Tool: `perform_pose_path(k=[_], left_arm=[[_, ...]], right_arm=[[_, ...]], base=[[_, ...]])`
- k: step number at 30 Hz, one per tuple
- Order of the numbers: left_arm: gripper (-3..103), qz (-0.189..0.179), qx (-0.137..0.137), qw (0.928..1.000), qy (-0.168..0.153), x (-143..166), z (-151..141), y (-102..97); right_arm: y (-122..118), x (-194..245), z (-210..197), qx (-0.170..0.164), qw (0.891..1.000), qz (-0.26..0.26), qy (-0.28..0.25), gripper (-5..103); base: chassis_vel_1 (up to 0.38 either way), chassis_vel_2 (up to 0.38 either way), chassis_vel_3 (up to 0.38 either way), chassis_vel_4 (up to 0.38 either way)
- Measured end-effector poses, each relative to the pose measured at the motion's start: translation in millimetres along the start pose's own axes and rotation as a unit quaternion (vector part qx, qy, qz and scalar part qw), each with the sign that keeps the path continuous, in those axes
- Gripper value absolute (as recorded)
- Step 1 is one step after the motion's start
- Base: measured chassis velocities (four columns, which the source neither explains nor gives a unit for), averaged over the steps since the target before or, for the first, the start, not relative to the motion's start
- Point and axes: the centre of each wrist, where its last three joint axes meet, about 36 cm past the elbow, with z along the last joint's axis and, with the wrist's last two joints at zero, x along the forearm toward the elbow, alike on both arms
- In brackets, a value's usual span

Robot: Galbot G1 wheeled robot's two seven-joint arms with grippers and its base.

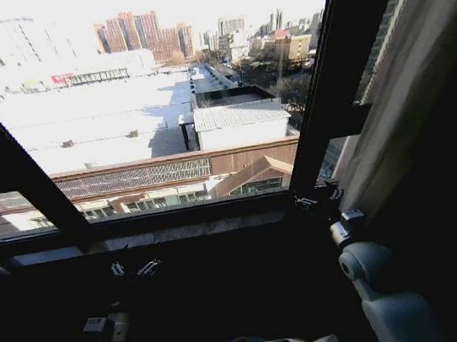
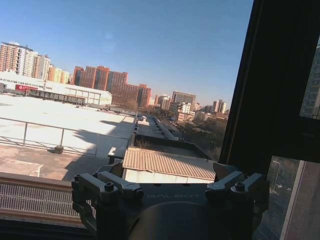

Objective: Open the curtains by pulling them apart, changing their state from closed to fully open.

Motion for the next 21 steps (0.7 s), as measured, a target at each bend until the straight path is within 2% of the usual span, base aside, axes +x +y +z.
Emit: perform_pose_path(k=[21], left_arm=[[100,0.000,0.000,1.0000,0.001,0.2,1.0,-0.8]], right_arm=[[2.2,0.0,1.9,-0.001,1.000,-0.002,-0.007,100]], base=[[0.353,0.358,-0.348,-0.365]])
